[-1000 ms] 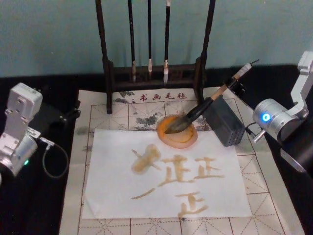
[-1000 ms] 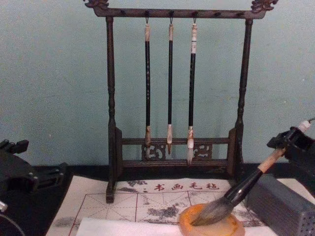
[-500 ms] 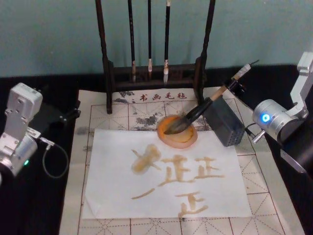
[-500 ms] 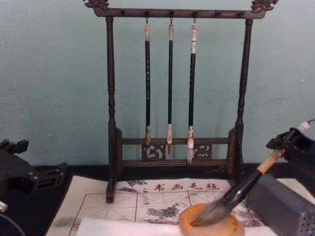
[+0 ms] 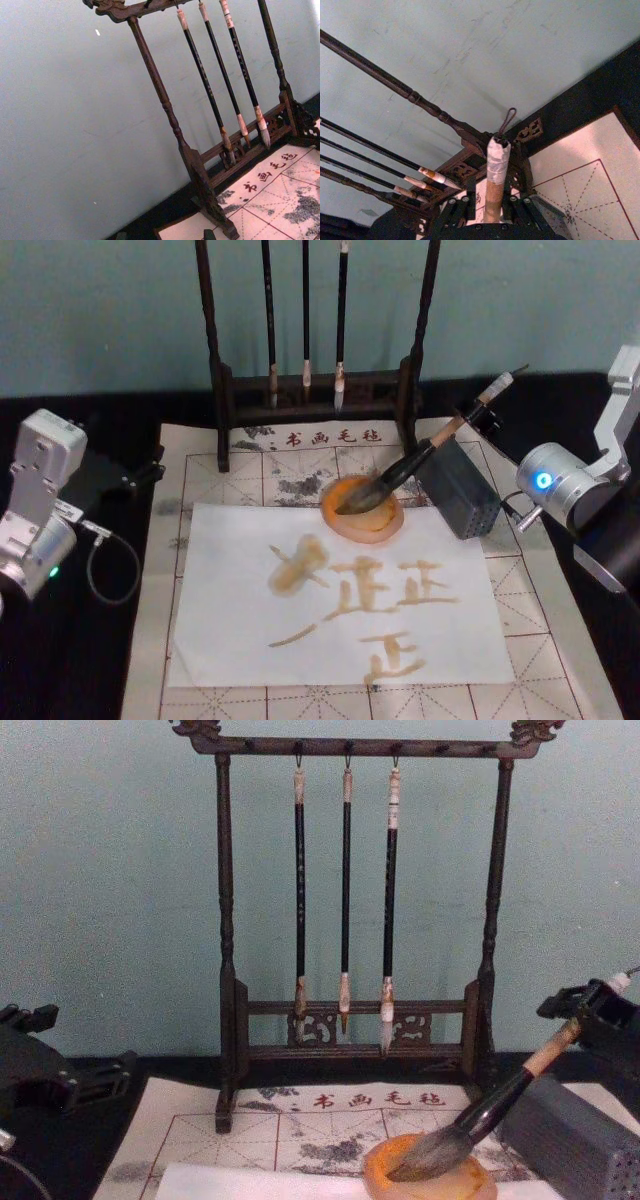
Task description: Pick up the brush from the inkstone, write on the paper, then place the brush back to its original position.
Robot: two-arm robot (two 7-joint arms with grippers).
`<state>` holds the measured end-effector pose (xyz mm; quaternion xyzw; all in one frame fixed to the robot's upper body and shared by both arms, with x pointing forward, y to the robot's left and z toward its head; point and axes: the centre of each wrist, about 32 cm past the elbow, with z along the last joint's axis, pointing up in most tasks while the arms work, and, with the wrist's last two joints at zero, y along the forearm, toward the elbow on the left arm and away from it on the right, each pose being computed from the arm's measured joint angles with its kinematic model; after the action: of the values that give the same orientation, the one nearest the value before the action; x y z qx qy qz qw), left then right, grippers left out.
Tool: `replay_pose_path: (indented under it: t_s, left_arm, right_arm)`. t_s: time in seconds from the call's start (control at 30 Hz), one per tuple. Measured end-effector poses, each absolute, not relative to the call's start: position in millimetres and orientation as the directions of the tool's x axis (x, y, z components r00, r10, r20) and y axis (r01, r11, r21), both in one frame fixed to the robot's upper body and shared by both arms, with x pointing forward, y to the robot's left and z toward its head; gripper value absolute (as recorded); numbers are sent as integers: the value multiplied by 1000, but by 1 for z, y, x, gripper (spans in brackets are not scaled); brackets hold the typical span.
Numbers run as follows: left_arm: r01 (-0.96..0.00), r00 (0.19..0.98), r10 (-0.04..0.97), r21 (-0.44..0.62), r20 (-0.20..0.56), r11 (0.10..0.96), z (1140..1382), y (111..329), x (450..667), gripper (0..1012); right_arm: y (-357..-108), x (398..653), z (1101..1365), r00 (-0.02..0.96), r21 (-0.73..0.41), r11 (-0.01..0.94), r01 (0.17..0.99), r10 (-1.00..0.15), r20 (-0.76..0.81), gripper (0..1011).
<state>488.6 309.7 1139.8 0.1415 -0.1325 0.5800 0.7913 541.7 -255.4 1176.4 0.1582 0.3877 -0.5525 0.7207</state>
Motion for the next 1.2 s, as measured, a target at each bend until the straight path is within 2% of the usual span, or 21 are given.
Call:
replay_pose_path:
  t_s: [0.17,0.23,0.5,0.53,0.63,0.77,1.2]
  left_arm:
    - [-955,292,880,70,374,287,1140,310,489,1001]
    - [-955,292,880,70,374,287,1140,310,489,1001]
    - [-955,292,880,70,374,287,1140,310,489,1001]
    - [-955,292,880,70,374,287,1140,310,489,1001]
    - [-955,292,880,70,374,287,1140,310,489,1001]
    - [-955,292,880,70,374,287,1140,310,489,1001]
    - [-955,292,880,70,374,287,1140,310,489,1001]
  right_arm:
    - [-255,542,1176,89,-200,340,919,-674,-734,462]
    - [-255,542,1176,89,-200,340,919,-673,-734,494]
    - [-255,542,1176,89,-201,340,919,-674,-733,794]
    - [-255,542,1176,89,-201,340,919,-674,-733,794]
    - [-255,542,1176,89,-201,340,919,-674,-733,900]
    - [-255,542,1176,89,-201,340,919,-674,-733,986]
    - [-255,542,1176,89,-201,340,919,-674,-733,1000]
